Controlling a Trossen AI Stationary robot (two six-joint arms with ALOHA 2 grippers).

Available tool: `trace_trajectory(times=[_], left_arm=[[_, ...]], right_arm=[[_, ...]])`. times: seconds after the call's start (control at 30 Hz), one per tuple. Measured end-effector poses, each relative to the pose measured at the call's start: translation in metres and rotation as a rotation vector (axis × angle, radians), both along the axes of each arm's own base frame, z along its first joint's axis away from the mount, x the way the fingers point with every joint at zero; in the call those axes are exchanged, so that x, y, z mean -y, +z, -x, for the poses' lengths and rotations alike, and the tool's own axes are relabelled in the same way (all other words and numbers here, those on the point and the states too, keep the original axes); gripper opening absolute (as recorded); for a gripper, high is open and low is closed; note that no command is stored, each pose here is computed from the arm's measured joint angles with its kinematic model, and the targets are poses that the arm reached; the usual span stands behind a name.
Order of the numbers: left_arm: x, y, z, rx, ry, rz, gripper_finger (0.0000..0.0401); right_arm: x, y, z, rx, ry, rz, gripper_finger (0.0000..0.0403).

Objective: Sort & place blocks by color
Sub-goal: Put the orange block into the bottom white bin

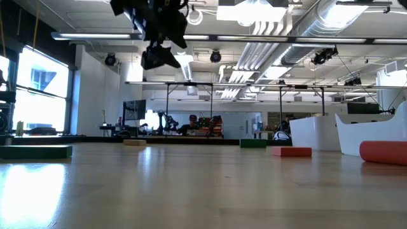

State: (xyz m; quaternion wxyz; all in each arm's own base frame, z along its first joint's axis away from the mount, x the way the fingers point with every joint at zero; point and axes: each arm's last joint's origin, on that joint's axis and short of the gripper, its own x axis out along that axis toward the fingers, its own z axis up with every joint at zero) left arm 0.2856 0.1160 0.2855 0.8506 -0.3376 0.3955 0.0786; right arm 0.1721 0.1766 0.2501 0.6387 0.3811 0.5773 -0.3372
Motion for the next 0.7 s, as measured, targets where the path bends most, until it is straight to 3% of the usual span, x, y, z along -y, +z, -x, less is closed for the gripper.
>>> trace_trajectory(times=[0.27,0.5,0.7], left_arm=[[-0.001,0.027,0.033,-0.029,0.098,-0.168,0.0225],[-0.003,0.035,0.047,-0.061,0.149,-0.274,0.0225],[-0.006,0.033,0.046,-0.064,0.149,-0.282,0.0225]], right_arm=[[0.038,0.003,-0.037,0.128,0.052,0.112,0.0216],[0.079,0.006,-0.072,0.215,0.216,0.143,0.0216],[0.114,0.007,-0.088,0.23,0.393,0.136,0.0216]])
